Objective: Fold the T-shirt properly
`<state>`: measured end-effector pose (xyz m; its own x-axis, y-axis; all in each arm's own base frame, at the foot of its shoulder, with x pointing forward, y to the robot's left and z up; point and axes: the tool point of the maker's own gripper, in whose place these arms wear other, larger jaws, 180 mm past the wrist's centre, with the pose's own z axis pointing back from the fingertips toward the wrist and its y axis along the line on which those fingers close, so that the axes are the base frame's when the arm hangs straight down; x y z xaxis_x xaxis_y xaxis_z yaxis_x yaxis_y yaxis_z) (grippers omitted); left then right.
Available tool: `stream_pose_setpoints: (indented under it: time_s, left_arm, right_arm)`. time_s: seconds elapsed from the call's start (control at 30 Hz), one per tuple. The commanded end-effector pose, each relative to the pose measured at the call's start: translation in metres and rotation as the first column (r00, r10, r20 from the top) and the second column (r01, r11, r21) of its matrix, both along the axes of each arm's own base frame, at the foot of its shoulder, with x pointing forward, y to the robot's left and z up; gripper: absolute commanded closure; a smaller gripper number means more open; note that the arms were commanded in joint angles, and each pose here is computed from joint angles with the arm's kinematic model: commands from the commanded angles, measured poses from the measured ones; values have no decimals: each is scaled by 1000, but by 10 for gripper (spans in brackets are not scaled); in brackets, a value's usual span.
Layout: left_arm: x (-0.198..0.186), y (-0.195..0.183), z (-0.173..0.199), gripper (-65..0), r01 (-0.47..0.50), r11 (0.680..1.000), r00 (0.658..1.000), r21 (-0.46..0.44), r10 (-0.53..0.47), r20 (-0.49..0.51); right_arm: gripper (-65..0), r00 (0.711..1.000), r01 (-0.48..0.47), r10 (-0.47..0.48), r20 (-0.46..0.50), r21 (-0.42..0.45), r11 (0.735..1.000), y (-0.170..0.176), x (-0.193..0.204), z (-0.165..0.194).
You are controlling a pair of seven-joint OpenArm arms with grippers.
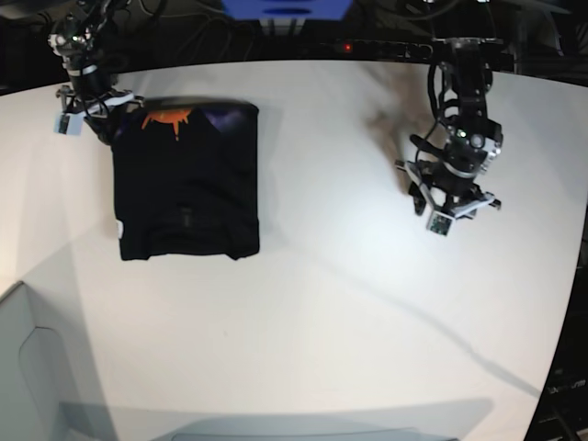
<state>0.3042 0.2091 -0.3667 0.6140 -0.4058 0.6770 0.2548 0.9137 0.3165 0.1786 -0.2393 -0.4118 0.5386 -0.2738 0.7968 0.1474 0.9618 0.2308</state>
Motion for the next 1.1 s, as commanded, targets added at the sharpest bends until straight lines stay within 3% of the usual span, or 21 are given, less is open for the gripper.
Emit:
stream_pose_setpoints:
  time_s: [0.0, 0.17, 0.23, 0.33, 0.4, 0.5, 0.67, 0.77, 0.87, 1.0, 1.07]
  left_arm:
    - [5, -1, 17, -252, 9, 1000, 998, 1, -9, 60]
    - [-31, -6, 25, -250, 6, 1000, 1000, 30, -6, 19]
    - [-55, -1, 27, -223, -14, 998, 999, 62, 16, -32]
    - [-105, 4, 2, -106, -62, 996, 982, 69, 73, -177]
    - [-142, 25, -12, -8, -130, 986, 952, 102, 153, -266]
    - [-191, 37, -24, -6, -199, 974, 914, 107, 223, -338]
    - [-255, 35, -31, 0, -234, 968, 887, 88, 250, -388]
    - [-292, 33, -33, 0, -240, 967, 866, 86, 253, -432]
    - [-328, 34, -45, 0, -315, 948, 822, 55, 301, -483]
    - [-371, 33, -80, 0, -431, 902, 751, -15, 350, -559]
    - [-371, 36, -101, 0, -469, 882, 748, -50, 367, -553]
  right_arm:
    - [0, 998, -3, 4, 66, -22, 1000, -5, 7, 18]
    - [0, 991, 88, -75, 107, -128, 988, -39, -11, 51]
    - [0, 992, 108, -95, 80, -183, 977, -48, -32, 62]
    - [0, 993, 68, -89, -79, -243, 968, -49, -79, 61]
    - [0, 973, 23, -81, -217, -255, 967, -48, -115, 53]
    - [0, 929, -13, -79, -361, -245, 970, -48, -155, 41]
    - [0, 858, -29, -71, -509, -185, 982, -45, -196, 18]
    - [0, 826, -90, 8, -563, -118, 989, -36, -205, -3]
    - [0, 779, -109, 78, -622, -11, 994, -22, -222, -37]
    - [0, 767, -95, 135, -627, 98, 991, -5, -224, -77]
    - [0, 779, -74, 146, -610, 142, 987, 5, -221, -93]
